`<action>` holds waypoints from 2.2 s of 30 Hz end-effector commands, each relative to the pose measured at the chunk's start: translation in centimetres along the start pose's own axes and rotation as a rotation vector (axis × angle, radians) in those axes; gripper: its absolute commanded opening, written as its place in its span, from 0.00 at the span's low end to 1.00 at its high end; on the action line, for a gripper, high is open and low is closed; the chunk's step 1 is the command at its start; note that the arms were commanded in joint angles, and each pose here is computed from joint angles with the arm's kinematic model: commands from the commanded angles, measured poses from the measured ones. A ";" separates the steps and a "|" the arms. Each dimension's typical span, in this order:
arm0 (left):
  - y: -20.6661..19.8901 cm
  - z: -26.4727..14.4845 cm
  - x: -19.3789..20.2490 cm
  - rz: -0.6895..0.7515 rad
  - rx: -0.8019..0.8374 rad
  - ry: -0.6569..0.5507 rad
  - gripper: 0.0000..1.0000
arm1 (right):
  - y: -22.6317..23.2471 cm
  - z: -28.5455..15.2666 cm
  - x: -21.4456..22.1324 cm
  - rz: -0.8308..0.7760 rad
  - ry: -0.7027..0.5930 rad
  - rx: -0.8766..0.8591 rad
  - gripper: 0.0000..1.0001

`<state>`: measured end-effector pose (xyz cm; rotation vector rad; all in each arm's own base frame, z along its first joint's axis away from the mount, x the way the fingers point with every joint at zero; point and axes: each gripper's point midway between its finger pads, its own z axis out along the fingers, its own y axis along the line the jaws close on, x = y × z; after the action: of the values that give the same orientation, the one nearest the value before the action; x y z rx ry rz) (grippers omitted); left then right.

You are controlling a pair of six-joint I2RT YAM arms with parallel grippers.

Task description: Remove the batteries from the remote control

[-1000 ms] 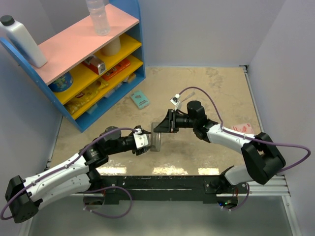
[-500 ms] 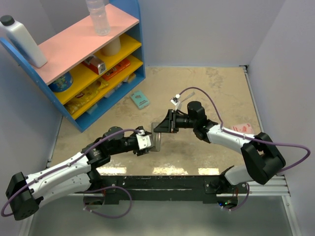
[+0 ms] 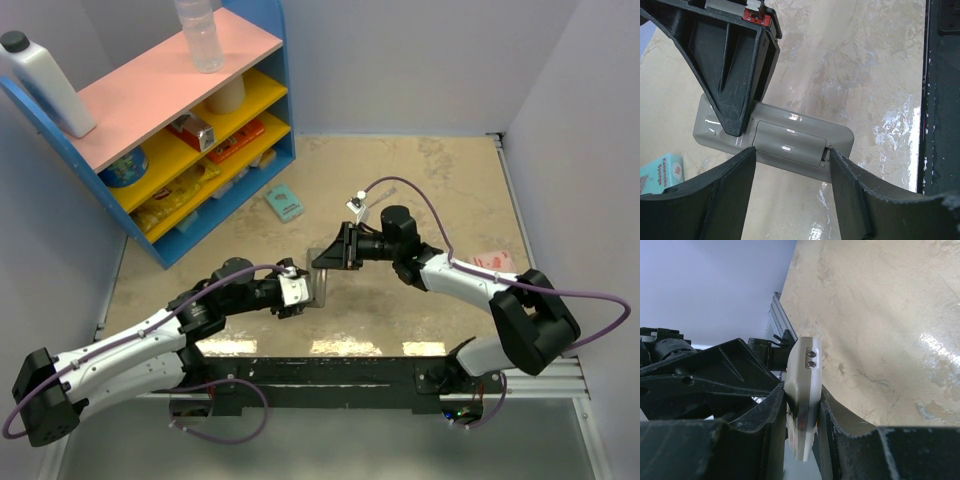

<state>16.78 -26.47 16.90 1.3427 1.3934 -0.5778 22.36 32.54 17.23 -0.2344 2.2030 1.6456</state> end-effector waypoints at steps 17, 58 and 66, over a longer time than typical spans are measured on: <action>0.8 0.6 -0.8 0.068 -0.028 -0.047 0.65 | 0.4 0.1 0.3 0.000 0.003 -0.052 0.00; 0.4 0.9 -0.2 0.072 -0.002 -0.022 0.65 | 0.9 0.2 0.1 -0.009 0.016 -0.057 0.00; 0.8 0.9 -0.3 0.076 -0.024 -0.024 0.64 | 0.9 0.2 0.1 -0.005 0.017 -0.064 0.00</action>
<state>16.87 -26.86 15.92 1.3917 1.3717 -0.5636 21.94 32.47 15.95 -0.2119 2.2318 1.6679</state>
